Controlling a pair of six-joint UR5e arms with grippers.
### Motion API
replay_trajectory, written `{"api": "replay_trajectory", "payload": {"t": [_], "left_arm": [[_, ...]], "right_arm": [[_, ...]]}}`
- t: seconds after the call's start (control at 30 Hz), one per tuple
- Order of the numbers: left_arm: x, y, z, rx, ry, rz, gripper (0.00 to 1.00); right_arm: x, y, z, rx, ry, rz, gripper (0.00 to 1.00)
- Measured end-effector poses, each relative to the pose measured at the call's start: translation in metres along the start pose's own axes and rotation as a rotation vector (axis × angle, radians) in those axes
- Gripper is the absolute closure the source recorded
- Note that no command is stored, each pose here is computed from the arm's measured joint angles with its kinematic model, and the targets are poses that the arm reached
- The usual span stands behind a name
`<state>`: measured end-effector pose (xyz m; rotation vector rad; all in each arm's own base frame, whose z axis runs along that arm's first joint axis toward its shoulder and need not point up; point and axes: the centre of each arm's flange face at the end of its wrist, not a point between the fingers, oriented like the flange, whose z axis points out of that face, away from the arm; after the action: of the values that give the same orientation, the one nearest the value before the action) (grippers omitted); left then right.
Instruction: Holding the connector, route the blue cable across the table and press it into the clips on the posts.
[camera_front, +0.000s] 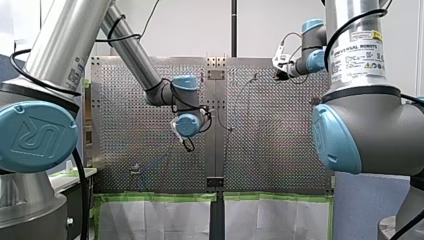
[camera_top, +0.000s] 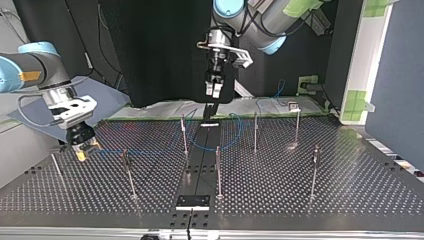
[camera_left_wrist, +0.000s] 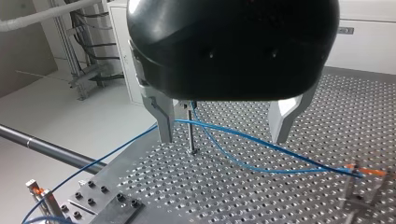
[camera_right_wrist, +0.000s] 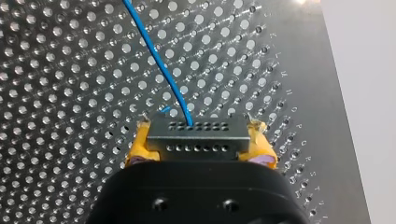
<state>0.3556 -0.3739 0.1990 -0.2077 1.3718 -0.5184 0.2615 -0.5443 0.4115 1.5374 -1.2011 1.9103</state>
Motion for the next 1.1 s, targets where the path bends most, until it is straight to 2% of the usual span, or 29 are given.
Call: {"api": "replay_trajectory", "payload": {"t": [0.7, 1.1], "left_arm": [[0.019, 0.044, -0.068, 0.000, -0.001, 0.000, 0.00], [0.022, 0.064, -0.104, 0.000, 0.000, 0.000, 0.00]], "right_arm": [[-0.006, -0.011, 0.002, 0.012, -0.009, -0.005, 1.00], [-0.006, -0.012, 0.002, 0.007, -0.008, -0.005, 1.00]]}}
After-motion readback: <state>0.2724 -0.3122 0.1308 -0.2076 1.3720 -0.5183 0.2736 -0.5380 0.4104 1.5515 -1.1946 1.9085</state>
